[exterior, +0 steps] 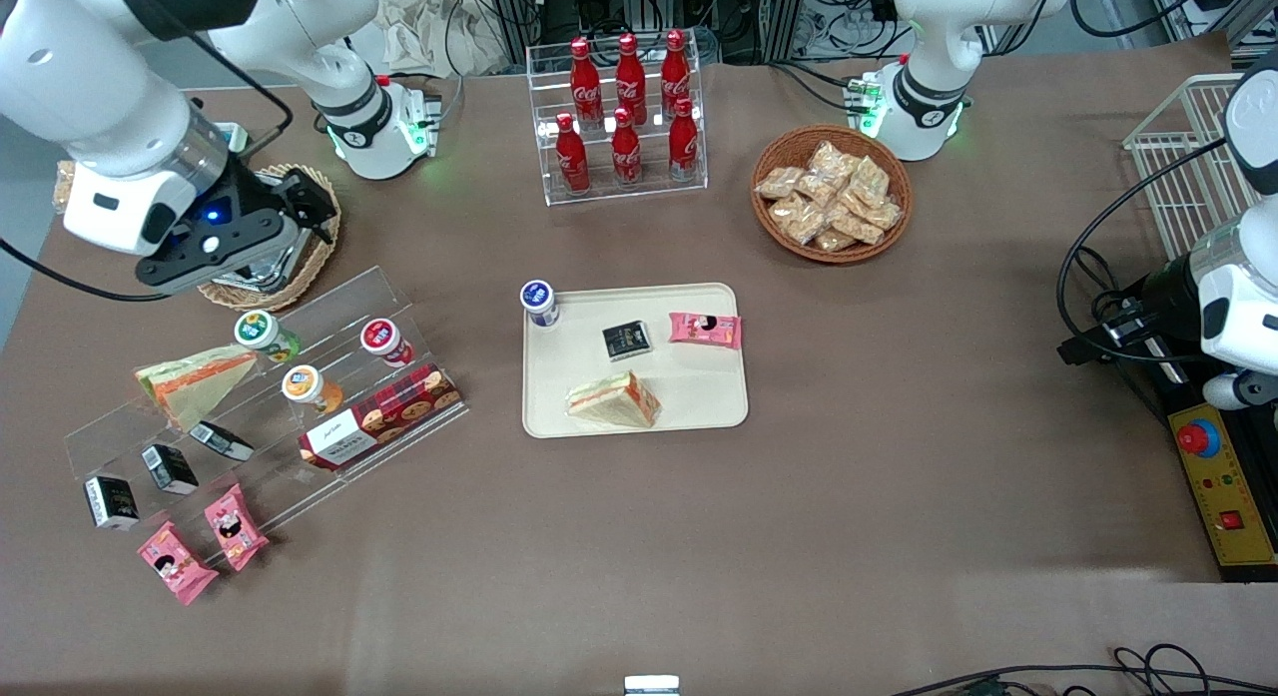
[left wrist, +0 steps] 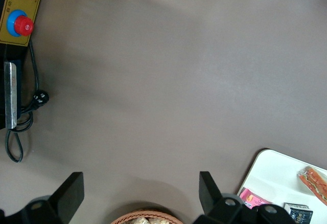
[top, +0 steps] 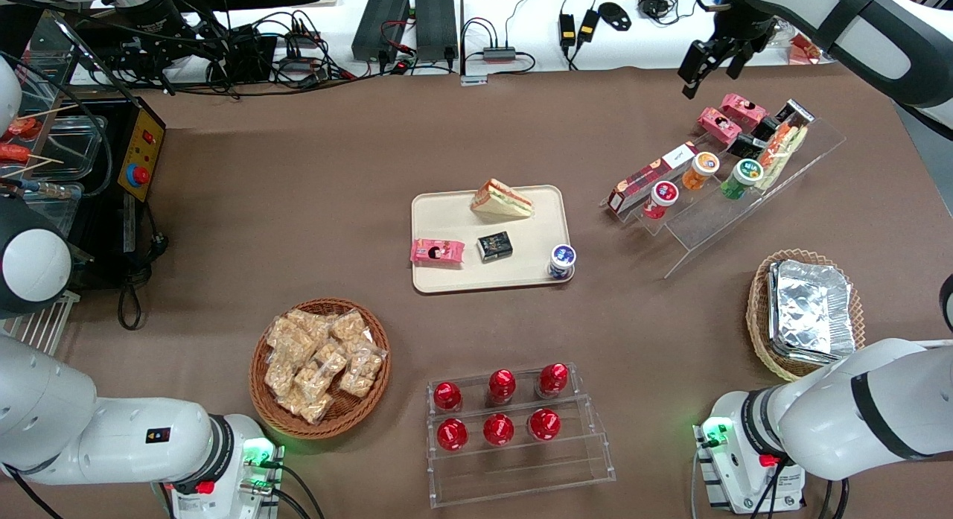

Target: Place sandwich on tray

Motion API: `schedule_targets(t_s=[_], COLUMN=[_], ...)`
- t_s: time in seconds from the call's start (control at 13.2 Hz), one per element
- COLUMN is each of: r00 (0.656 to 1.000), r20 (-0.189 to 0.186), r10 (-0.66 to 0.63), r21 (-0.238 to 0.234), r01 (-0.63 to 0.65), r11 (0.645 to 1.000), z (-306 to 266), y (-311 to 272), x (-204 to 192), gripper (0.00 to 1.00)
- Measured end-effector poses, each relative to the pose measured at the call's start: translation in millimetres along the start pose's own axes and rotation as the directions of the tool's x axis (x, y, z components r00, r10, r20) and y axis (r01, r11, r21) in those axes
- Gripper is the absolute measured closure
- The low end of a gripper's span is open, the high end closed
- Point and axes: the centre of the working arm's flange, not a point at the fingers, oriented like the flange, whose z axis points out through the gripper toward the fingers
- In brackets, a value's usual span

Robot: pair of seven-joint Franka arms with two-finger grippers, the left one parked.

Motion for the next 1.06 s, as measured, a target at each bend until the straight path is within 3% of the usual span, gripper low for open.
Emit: schedule_targets(t_s=[0.38, 0.68, 1.06], r00=[0.994, 0.942, 0.903], r20=[-0.038, -0.043, -0.060], r10=[0.107, 0.331, 0.425], r21=[-0.015, 0.026, 0.039], r01=[-0.108, -0.331, -0.424], r11=[0.994, 0.943, 0.905], z=[8, 6, 8], y=[36, 48, 87], x=[10, 7, 1], gripper=[0.01, 0.01, 0.01])
